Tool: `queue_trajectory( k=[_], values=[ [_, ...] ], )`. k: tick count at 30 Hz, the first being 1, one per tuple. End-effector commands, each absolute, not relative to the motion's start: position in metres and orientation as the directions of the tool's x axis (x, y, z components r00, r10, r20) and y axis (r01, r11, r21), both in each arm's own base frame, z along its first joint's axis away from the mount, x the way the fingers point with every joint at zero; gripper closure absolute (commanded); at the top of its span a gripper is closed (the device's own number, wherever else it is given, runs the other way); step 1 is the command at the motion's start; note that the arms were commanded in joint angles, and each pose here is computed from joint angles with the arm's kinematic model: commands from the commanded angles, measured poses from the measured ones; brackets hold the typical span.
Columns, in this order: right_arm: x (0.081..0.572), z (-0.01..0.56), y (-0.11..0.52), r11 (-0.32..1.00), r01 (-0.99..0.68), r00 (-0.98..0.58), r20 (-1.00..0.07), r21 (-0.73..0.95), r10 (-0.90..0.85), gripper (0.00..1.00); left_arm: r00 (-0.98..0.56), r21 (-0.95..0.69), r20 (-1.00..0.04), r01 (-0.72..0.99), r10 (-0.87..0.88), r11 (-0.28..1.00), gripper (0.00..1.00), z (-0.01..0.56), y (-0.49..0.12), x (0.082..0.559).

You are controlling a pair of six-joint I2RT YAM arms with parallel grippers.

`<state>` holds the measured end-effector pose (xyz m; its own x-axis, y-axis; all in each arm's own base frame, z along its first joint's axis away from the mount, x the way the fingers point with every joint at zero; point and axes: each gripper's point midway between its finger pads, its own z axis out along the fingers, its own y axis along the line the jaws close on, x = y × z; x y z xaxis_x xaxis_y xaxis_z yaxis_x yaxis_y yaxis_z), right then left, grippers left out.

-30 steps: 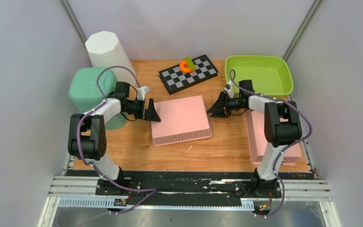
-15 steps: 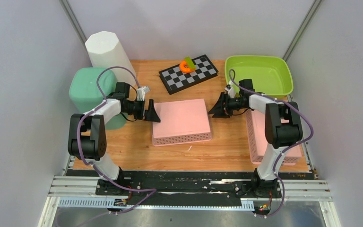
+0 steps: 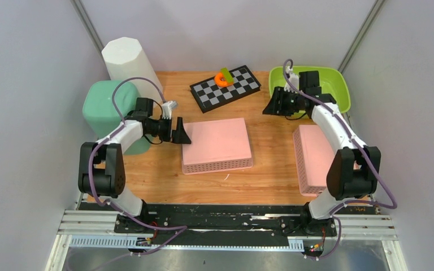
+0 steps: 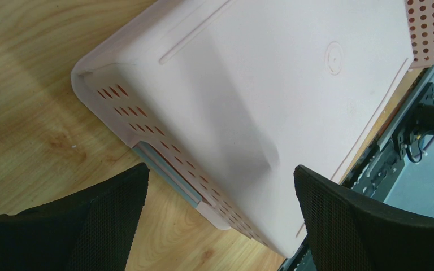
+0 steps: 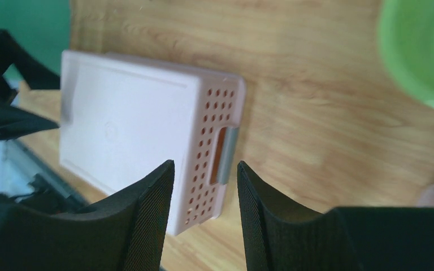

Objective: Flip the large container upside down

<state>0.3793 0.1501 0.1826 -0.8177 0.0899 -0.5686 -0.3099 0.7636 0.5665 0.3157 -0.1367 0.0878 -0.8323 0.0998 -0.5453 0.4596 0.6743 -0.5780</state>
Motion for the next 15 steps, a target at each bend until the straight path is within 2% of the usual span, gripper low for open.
queue_trajectory(
  k=[1,7,15],
  values=[
    [0.408,0.204,0.099,0.927,-0.242,-0.712,-0.702,0.285,0.030,0.52,-0.804,-0.551,-0.587,0.484,0.096,0.680,0.00,0.096,-0.137,0.319],
    [0.450,0.215,0.077,0.970,-0.187,-0.662,-0.749,0.157,-0.006,0.52,-0.758,-0.467,-0.624,0.557,0.191,0.687,0.00,0.099,-0.155,0.314],
    [0.503,0.189,0.082,0.977,-0.153,-0.693,-0.721,0.151,0.003,0.51,-0.733,-0.434,-0.630,0.606,0.256,0.666,0.00,0.097,-0.169,0.307]
  ],
)
